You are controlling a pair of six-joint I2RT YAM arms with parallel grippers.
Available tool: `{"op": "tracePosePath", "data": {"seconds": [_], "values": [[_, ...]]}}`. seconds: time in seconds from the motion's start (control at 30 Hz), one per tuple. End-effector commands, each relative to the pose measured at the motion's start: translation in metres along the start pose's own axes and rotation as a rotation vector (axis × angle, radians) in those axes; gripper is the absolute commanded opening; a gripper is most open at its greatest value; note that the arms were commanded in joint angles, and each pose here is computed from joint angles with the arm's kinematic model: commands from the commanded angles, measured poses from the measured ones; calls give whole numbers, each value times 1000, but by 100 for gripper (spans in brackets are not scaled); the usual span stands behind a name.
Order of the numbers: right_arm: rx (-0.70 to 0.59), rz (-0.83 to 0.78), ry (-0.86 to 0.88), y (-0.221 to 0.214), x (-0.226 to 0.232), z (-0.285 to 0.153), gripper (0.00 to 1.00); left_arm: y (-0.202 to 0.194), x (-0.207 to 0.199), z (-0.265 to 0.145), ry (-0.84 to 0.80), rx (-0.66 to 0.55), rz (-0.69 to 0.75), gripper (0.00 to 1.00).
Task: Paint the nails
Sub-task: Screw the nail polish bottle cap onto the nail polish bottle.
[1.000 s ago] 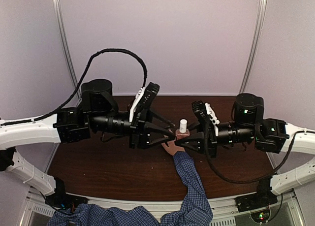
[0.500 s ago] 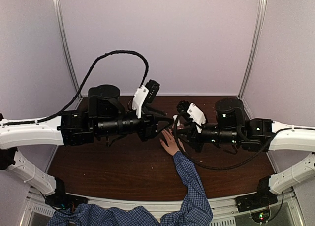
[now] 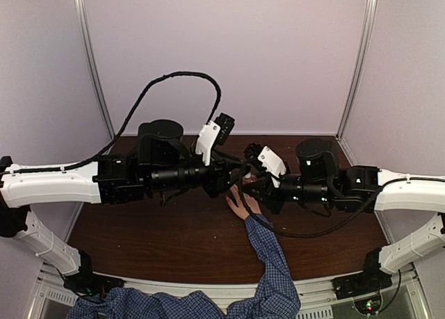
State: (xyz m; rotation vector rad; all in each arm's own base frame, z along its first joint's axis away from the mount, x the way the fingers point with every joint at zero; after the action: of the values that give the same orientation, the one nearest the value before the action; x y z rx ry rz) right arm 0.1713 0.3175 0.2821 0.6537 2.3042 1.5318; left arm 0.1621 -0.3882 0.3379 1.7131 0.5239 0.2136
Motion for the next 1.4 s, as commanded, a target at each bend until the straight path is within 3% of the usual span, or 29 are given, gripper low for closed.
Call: {"op": "tracePosePath", "data": {"seconds": [0.0,0.33,0.53,0.8,1.17,1.37], "values": [[-45,13,-16,19,0,-5,0,19,-4,4,-6,-62,-17,31],[-62,5,36,22,6,-8,0,12,-5,3,-22,-43,-14,11],[-101,-19,134,27,17,-16,0,6,-15,-2,-119,-22,12,1],[-213,-70,342,41,41,-40,0,0,-37,-15,-319,-9,58,0],[-305,-156,653,57,74,-79,0,-7,-76,-26,-741,35,112,0],[-315,-172,721,64,81,-84,0,-7,-77,-29,-809,46,107,0]]}}
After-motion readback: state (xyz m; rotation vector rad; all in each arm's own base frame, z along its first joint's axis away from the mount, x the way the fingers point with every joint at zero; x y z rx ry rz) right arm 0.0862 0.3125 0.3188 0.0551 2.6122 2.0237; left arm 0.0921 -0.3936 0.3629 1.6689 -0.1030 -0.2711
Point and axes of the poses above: each gripper's point midway between its finger pads, its own z axis out along the fingers, its own x axis along the line the jaws close on, y = z × x, the point moved 5 cm from there along -z, back along the fingers, and after that the axes turned 3 degrees about z, right-handed, at the moved point
